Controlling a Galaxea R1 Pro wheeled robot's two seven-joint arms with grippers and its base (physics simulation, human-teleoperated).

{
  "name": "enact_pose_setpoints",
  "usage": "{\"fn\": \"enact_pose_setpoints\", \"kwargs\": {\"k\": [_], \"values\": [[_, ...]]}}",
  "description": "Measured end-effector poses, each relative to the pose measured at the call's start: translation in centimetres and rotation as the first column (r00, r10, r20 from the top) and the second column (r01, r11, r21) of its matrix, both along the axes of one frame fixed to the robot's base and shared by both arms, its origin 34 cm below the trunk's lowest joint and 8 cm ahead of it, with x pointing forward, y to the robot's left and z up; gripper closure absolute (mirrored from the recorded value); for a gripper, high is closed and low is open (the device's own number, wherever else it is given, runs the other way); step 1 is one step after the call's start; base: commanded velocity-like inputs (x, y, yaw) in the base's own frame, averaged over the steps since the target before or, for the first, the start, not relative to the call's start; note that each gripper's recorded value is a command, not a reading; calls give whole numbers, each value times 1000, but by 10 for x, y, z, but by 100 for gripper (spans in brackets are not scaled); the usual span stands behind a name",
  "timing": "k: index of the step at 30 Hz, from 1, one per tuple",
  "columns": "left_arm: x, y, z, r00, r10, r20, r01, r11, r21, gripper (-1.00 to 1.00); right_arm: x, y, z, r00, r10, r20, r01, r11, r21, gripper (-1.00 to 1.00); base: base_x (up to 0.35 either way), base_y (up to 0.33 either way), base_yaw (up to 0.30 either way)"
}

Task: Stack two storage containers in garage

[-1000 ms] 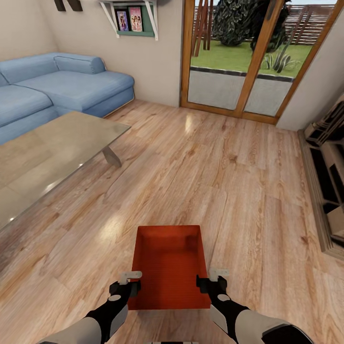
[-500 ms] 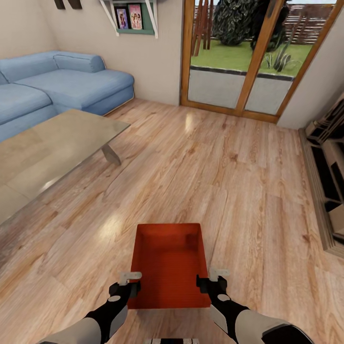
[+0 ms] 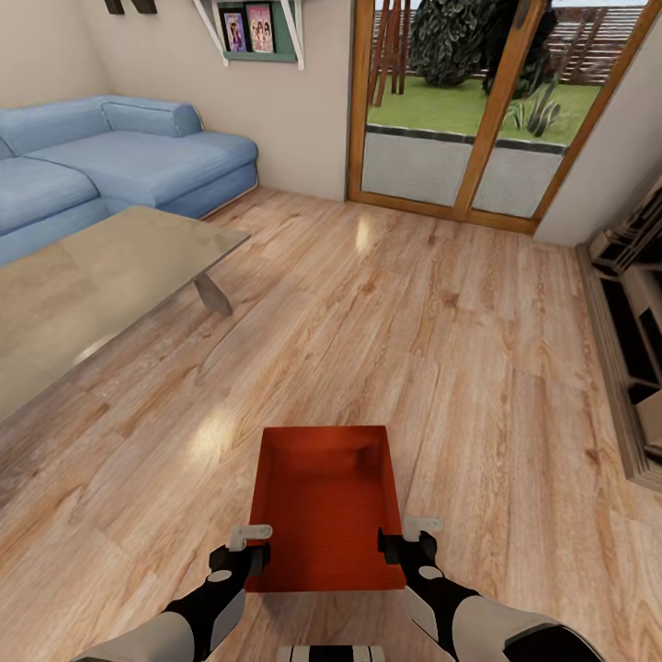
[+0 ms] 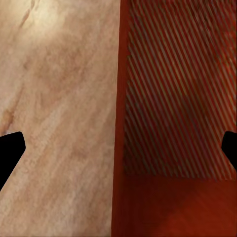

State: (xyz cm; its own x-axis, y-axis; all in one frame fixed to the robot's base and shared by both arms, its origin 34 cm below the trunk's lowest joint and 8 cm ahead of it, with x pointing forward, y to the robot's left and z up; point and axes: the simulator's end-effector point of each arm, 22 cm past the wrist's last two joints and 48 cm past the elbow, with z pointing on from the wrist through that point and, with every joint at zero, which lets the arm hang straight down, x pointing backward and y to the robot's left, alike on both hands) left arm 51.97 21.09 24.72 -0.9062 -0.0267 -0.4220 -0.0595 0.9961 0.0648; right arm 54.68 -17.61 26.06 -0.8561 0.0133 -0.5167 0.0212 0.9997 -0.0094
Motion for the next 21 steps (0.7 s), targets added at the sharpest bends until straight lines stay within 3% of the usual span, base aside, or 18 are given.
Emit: {"fn": "enact_pose_setpoints", "kwargs": {"k": [16, 21], "values": [[0, 0, 0, 1000, 1, 1, -1, 1000, 0, -100, 0, 0, 0, 1000, 12, 1, -12, 1000, -3, -100, 0, 0, 0], [0, 1, 0, 1000, 1, 1, -1, 1000, 1, -100, 1, -8, -1, 1000, 13, 2, -13, 1000, -15, -100, 0, 0, 0]]}}
